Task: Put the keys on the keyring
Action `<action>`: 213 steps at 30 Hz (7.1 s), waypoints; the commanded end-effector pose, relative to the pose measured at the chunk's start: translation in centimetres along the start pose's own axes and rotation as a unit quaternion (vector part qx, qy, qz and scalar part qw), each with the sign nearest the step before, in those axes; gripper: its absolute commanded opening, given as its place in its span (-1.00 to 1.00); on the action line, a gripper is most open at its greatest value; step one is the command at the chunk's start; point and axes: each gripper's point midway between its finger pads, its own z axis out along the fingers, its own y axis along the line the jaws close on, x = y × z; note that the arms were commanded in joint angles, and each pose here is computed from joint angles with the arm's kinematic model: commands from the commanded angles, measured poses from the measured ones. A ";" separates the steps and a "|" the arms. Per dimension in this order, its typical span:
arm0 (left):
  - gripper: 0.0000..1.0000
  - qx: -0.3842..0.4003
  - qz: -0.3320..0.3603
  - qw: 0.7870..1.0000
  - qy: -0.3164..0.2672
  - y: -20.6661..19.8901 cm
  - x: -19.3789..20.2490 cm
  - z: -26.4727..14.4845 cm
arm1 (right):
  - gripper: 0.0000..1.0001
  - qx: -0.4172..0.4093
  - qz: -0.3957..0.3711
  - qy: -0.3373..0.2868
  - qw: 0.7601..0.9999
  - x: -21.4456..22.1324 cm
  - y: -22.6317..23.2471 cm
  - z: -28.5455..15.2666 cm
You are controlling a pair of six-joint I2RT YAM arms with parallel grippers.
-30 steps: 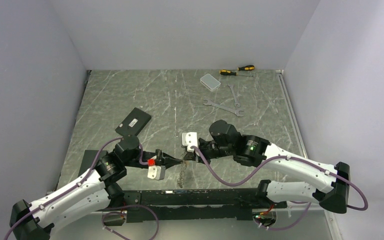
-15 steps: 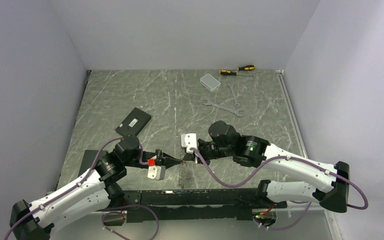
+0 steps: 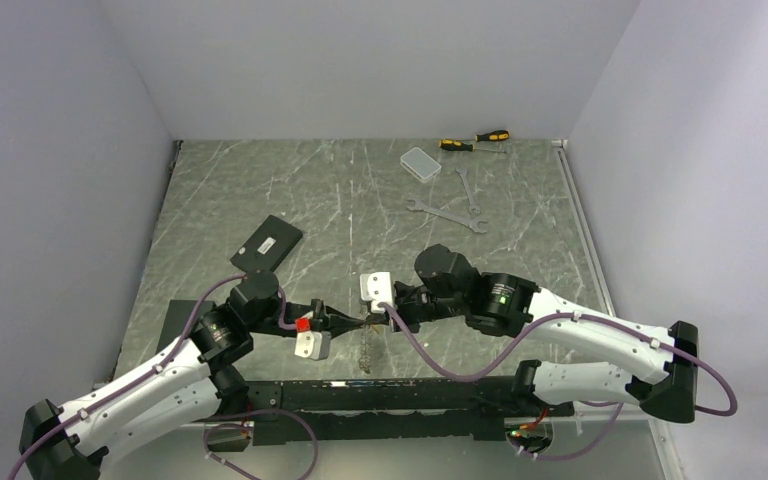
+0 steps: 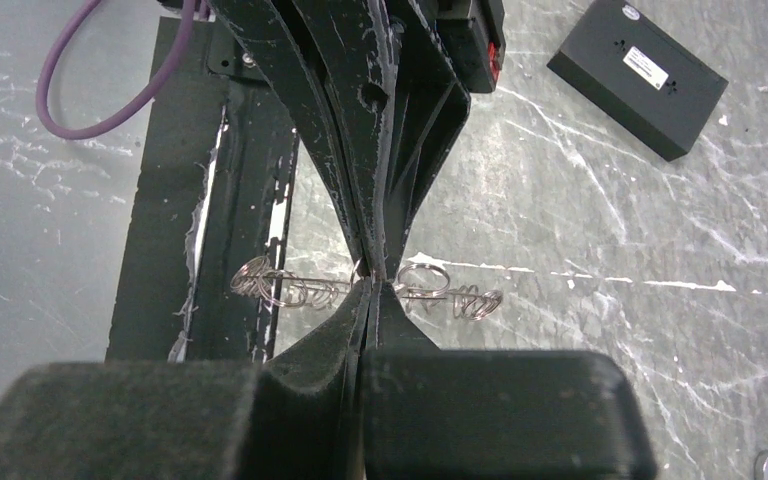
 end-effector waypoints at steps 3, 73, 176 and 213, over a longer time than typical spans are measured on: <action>-1.00 0.004 0.020 0.999 -0.041 1.1 -3.0 0.1 | -1.00 0.011 -0.032 -0.027 0.999 -2.8 -0.5 -0.5; -1.00 -0.009 -0.063 0.997 -0.048 2.5 -2.3 0.1 | -1.00 0.028 -0.069 0.032 0.997 -0.5 0.6 -1.3; -1.00 -0.078 -0.036 0.992 -0.091 4.9 -3.7 -1.4 | -0.44 0.200 -0.006 -0.125 0.972 -2.4 -3.7 -1.2; -0.58 -0.072 -0.046 0.993 -0.076 5.7 -4.4 -1.5 | -1.00 0.178 -0.038 -0.114 0.977 -2.4 -3.0 -1.3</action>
